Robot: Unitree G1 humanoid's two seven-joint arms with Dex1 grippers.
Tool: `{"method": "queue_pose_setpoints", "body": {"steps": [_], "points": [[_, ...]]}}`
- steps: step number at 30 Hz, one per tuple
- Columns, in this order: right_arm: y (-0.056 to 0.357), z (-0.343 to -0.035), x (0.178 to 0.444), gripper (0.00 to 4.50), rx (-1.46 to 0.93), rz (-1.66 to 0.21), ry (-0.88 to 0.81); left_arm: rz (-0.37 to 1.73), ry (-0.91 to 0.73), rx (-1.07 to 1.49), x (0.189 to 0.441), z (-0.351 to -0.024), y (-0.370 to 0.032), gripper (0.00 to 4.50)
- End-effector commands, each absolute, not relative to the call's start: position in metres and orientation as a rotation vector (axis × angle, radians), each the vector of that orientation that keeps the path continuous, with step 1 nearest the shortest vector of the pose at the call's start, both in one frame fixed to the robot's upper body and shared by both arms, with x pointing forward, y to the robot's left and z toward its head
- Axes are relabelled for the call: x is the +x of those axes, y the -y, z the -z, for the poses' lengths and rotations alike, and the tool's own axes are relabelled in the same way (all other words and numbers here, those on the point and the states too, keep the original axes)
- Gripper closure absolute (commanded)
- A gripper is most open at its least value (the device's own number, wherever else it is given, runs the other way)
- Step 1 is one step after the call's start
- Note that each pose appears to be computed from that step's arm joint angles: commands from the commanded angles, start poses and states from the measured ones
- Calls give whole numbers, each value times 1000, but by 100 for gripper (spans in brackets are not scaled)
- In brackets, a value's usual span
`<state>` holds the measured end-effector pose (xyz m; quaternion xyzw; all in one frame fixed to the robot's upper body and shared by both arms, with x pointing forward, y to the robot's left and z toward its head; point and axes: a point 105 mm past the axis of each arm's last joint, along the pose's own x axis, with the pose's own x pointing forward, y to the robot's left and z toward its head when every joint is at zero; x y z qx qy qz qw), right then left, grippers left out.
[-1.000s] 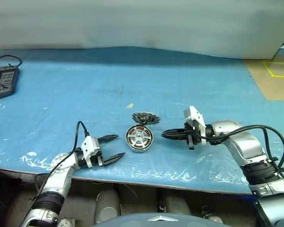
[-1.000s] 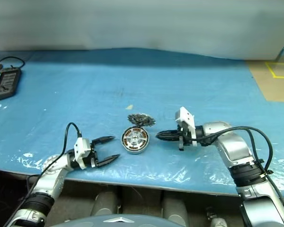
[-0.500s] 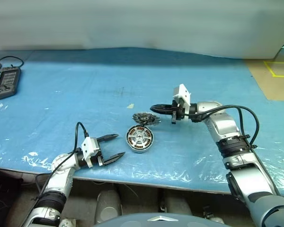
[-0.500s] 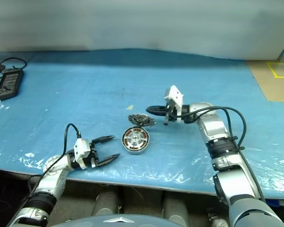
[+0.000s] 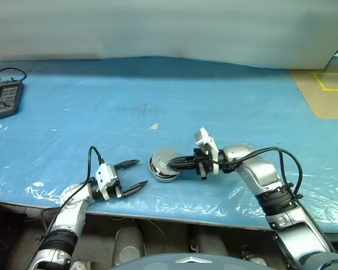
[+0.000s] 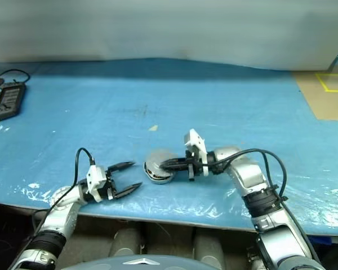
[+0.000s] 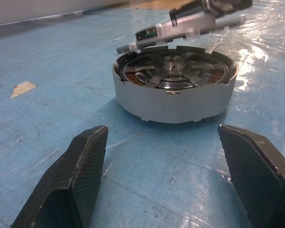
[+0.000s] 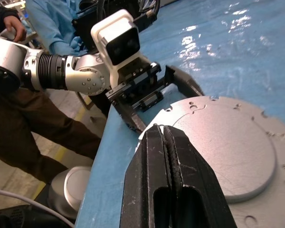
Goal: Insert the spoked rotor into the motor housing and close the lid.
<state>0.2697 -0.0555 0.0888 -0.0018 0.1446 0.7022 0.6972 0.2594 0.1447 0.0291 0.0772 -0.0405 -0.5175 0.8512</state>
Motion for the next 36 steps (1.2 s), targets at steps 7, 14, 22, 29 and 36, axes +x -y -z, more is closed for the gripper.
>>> {"method": "queue_pose_setpoints", "body": {"steps": [7, 14, 22, 29, 36], "points": [[56, -62, 271, 447, -76, -1523, -380, 1080, -11, 147, 253, -13, -152, 61], [58, -70, 279, 447, -86, -1485, -298, 1083, -3, 141, 253, -15, -148, 61], [55, -116, 288, 447, -72, -1477, -146, 1082, 4, 138, 253, -19, -146, 61], [48, -120, 288, 291, -180, -1498, -113, 1083, 14, 131, 254, -26, -145, 61], [45, -105, 293, 49, -226, -1489, -138, 1081, 16, 131, 255, -31, -143, 61]]}}
